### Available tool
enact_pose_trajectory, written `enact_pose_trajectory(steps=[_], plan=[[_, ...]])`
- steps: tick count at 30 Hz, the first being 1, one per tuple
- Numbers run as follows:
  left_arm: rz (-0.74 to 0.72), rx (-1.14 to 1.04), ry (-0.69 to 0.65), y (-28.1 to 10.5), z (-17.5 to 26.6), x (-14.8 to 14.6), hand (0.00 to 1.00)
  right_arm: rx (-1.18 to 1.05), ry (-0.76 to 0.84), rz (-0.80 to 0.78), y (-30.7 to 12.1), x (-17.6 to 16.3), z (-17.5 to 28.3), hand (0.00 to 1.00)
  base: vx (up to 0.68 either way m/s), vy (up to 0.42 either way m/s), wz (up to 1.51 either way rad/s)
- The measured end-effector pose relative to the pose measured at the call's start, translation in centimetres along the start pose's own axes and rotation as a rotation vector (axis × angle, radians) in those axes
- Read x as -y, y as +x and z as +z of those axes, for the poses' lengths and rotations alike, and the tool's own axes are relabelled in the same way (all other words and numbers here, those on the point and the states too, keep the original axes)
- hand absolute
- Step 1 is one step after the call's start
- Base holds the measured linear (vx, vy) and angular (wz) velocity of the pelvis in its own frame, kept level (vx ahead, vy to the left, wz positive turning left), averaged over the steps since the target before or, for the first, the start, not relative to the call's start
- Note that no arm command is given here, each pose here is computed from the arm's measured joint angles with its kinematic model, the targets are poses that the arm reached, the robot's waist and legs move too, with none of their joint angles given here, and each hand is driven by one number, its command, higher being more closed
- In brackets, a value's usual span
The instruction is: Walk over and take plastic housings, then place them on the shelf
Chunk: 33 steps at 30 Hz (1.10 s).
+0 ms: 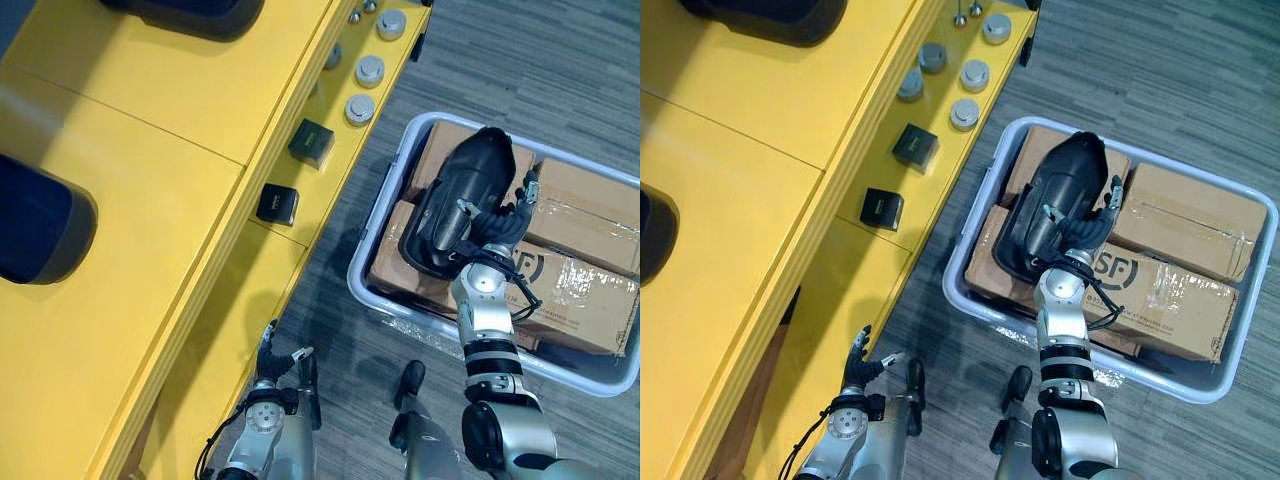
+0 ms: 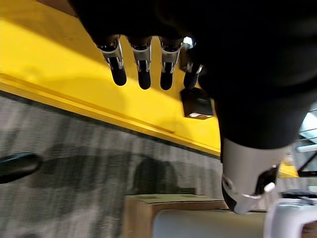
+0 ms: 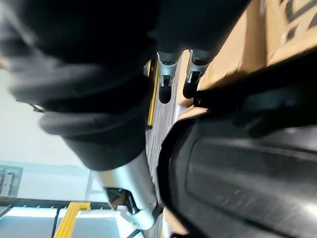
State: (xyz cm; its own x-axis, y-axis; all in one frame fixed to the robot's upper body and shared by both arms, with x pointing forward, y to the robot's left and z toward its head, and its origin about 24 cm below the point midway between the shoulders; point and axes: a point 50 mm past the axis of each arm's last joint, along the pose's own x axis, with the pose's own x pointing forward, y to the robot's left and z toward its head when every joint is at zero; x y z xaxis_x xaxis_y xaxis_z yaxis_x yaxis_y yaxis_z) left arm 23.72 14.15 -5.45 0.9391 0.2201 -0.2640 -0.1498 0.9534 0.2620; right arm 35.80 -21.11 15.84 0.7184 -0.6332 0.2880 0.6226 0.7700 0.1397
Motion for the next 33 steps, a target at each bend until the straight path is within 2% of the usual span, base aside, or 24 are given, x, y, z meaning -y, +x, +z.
enact_pose_trajectory(steps=[6,13,21,22,30,33], plan=[[0.009,-0.136,-0.008,0.0,-2.5,-0.1,0.00,-0.052,-0.044,-0.096,0.8,1.3,-1.0,0.00,-0.09,0.044,-0.15],[0.050,-0.179,-0.035,0.6,-3.1,-1.2,0.00,-0.162,-0.149,-0.089,3.4,1.3,-1.9,0.00,-0.03,0.021,0.01],[0.051,-0.154,-0.082,1.5,-2.1,-1.0,0.00,-0.137,-0.220,-0.171,9.3,4.9,2.6,0.00,0.00,0.040,0.19],[0.051,-0.150,-0.093,1.6,-1.9,-1.0,0.00,-0.138,-0.221,-0.184,9.7,5.5,3.0,1.00,-0.02,0.041,0.20],[0.004,-0.134,-0.091,2.0,-1.3,-0.2,0.00,-0.114,-0.278,-0.223,11.2,8.0,4.8,1.00,-0.01,0.011,0.02],[0.000,-0.142,-0.087,2.0,-1.3,-0.1,0.00,-0.117,-0.274,-0.179,11.4,7.8,5.1,1.00,0.01,0.003,-0.04]])
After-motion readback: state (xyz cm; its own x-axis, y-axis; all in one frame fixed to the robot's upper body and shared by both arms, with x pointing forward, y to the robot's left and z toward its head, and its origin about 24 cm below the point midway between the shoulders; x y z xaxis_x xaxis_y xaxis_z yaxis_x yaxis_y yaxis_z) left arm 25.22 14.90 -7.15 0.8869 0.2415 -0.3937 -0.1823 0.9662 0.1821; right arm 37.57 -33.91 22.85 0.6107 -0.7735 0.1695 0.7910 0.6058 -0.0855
